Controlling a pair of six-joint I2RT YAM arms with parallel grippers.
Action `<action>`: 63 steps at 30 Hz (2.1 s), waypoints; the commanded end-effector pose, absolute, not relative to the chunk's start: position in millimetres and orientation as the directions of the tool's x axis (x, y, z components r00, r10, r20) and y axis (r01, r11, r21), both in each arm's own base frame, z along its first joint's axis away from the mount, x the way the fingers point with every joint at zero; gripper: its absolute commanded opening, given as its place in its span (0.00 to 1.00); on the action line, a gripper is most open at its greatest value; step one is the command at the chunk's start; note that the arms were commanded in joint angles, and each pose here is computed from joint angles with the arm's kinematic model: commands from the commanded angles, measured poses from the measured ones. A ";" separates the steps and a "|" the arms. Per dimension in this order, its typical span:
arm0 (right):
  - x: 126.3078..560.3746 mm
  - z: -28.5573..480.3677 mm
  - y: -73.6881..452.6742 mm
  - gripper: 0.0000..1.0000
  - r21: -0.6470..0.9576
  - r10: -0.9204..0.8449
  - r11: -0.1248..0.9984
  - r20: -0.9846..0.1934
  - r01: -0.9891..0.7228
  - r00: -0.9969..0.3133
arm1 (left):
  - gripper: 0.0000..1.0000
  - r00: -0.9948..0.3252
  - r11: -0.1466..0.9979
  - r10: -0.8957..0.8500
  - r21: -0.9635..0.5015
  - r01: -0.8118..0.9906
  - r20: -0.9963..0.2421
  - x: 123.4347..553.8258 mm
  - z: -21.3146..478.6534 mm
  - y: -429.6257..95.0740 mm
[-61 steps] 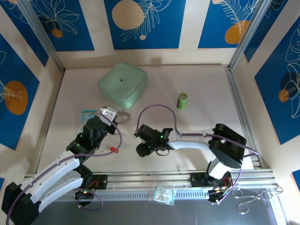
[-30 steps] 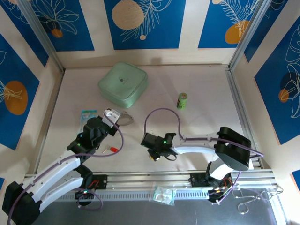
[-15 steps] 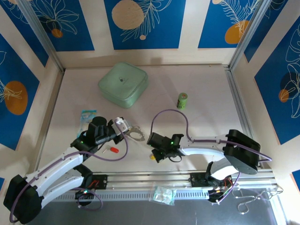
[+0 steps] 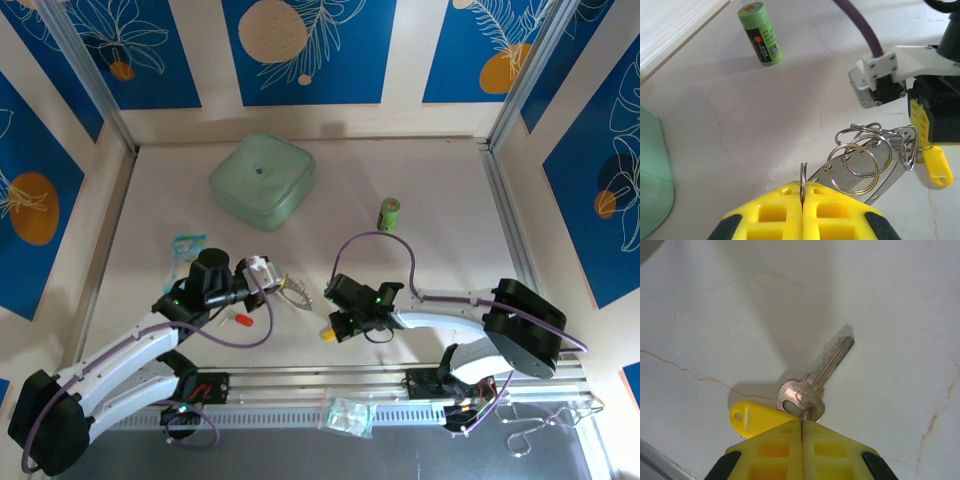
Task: Put the keys on the keyring
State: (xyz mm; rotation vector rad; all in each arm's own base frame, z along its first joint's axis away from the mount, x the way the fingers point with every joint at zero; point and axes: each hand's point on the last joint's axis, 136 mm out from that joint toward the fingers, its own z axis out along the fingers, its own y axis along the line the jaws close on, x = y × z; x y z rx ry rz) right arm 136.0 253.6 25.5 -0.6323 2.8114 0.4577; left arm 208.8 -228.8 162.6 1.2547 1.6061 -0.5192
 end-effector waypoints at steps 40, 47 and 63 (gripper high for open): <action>172.7 96.0 242.7 0.00 0.000 -0.508 0.749 -0.641 -0.662 -0.575 | 0.00 0.063 0.120 0.334 0.109 0.987 -0.940 165.0 187.3 -255.3; 166.8 154.7 272.4 0.00 -0.016 -0.496 0.453 -0.835 -0.892 -0.237 | 0.00 -0.028 0.038 0.324 -0.017 0.999 -0.946 147.9 184.8 -262.5; 136.3 192.4 308.0 0.00 0.172 -0.457 0.158 -0.860 -0.972 -0.226 | 0.00 -0.100 0.063 0.356 -0.083 0.995 -0.929 143.4 172.1 -268.6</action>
